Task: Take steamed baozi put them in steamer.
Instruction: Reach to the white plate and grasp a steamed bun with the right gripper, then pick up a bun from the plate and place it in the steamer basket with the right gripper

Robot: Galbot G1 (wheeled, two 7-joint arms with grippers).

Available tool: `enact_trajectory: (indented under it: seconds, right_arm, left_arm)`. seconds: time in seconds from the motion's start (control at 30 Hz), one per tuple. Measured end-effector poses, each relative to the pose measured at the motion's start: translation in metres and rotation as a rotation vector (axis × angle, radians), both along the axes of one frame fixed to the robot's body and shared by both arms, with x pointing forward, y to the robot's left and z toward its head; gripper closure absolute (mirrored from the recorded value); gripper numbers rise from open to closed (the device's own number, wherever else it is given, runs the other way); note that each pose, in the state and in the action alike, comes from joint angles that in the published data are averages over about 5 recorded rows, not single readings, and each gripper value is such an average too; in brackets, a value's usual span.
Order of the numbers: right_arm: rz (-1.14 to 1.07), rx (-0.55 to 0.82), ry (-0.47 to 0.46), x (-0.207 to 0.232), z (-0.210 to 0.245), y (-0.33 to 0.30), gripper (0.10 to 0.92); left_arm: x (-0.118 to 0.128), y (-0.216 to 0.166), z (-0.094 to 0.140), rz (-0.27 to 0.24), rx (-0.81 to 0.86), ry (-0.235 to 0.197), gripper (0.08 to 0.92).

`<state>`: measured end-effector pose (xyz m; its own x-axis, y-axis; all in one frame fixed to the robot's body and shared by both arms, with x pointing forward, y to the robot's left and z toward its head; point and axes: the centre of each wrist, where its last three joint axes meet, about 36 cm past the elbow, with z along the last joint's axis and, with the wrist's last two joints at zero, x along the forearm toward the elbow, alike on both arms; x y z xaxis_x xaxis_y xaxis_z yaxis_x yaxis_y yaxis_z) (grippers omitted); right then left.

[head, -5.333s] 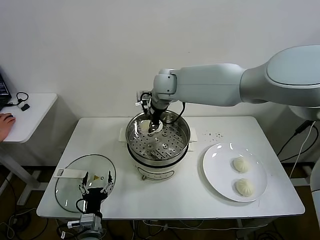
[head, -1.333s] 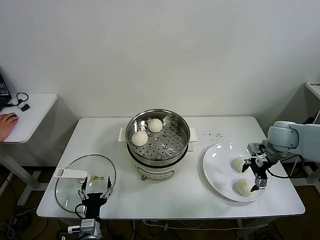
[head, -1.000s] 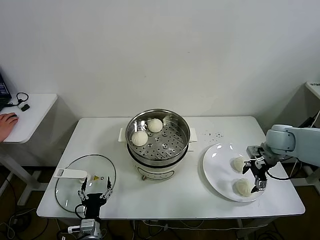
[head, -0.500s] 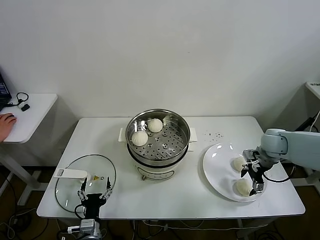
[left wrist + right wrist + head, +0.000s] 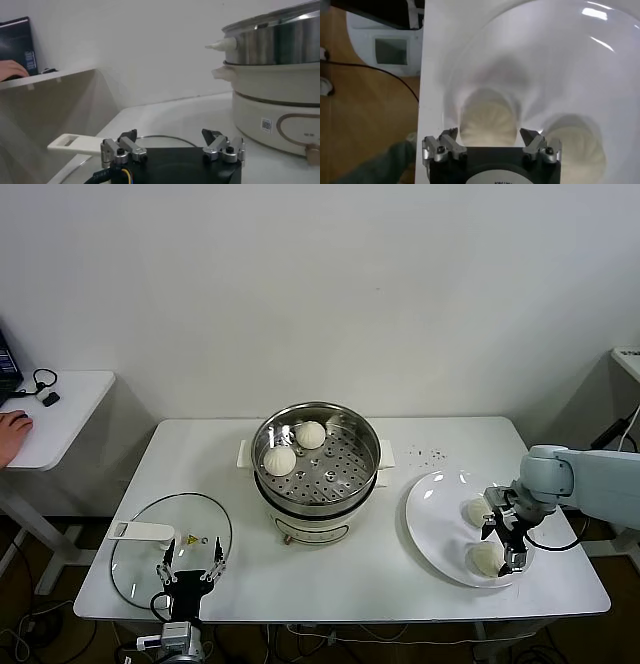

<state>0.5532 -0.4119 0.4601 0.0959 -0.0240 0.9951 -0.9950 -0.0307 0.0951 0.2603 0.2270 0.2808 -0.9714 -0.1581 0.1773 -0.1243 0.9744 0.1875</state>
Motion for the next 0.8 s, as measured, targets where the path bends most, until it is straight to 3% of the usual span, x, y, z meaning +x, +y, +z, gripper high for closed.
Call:
enact_trajectory:
  seconds: [0.37, 0.8]
  right_arm:
    - [0.0, 0.0, -0.006, 0.0, 0.0, 0.001, 0.508]
    - [0.037, 0.023, -0.034, 0.012, 0.035, 0.012, 0.536]
  left_arm:
    - [0.0, 0.0, 0.001, -0.001, 0.0, -0.003, 0.177]
    - [0.002, -0.001, 0.003, -0.006, 0.001, -0.009, 0.177]
